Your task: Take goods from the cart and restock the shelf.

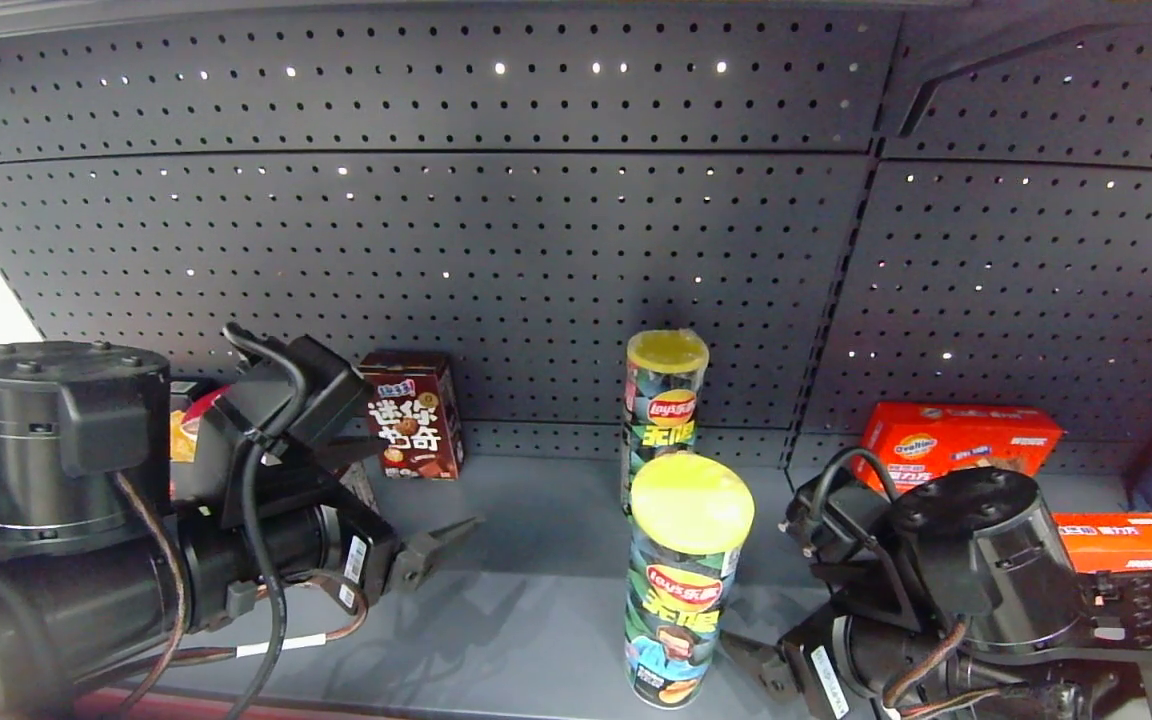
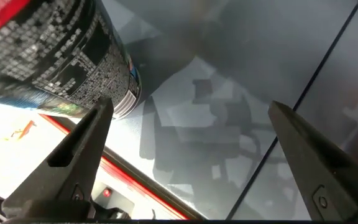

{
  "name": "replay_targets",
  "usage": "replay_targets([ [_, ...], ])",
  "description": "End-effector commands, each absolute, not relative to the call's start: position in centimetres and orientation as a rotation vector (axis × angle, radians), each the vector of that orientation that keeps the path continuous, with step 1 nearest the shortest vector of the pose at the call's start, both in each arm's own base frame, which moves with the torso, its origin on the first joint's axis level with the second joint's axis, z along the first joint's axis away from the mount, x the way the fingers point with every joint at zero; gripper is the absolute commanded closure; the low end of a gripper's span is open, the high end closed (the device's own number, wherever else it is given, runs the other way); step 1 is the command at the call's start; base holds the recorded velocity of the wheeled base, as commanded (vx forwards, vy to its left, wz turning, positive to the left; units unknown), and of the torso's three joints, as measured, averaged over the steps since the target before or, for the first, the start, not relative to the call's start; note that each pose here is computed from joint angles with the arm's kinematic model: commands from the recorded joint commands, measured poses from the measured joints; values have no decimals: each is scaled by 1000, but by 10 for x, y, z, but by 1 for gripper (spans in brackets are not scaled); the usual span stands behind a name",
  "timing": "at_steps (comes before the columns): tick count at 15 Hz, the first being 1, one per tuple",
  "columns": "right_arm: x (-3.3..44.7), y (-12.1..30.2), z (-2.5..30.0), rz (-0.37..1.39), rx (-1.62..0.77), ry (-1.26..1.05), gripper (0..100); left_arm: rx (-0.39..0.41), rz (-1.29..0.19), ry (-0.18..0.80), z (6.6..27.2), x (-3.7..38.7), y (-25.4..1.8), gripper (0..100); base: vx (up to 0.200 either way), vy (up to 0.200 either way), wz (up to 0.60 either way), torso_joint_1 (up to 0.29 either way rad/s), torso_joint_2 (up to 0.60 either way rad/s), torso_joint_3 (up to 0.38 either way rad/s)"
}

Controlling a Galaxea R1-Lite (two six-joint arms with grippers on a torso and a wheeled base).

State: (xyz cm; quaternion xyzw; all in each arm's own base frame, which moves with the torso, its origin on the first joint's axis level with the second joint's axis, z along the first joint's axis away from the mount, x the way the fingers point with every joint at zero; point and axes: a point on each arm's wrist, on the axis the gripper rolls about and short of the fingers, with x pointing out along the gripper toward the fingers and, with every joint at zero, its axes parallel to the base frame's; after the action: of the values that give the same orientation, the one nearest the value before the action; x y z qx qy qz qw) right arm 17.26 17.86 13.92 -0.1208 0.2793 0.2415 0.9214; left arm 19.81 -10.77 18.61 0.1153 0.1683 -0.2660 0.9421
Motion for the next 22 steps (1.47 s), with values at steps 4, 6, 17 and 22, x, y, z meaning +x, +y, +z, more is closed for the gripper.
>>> replay_targets([
  [4,174,180,136,494,-254,583,0,237,-545,352,184,196,-107,0,0,0,0,0,0,0],
  [6,175,181,135,496,-253,581,0,236,-545,351,184,196,-107,0,0,0,0,0,0,0],
  [17,159,161,142,484,-234,555,0,233,-544,337,185,185,-100,0,0,0,0,0,0,0],
  [22,134,110,193,378,-90,346,0,193,-503,189,214,158,-80,0,0,0,0,0,0,0],
])
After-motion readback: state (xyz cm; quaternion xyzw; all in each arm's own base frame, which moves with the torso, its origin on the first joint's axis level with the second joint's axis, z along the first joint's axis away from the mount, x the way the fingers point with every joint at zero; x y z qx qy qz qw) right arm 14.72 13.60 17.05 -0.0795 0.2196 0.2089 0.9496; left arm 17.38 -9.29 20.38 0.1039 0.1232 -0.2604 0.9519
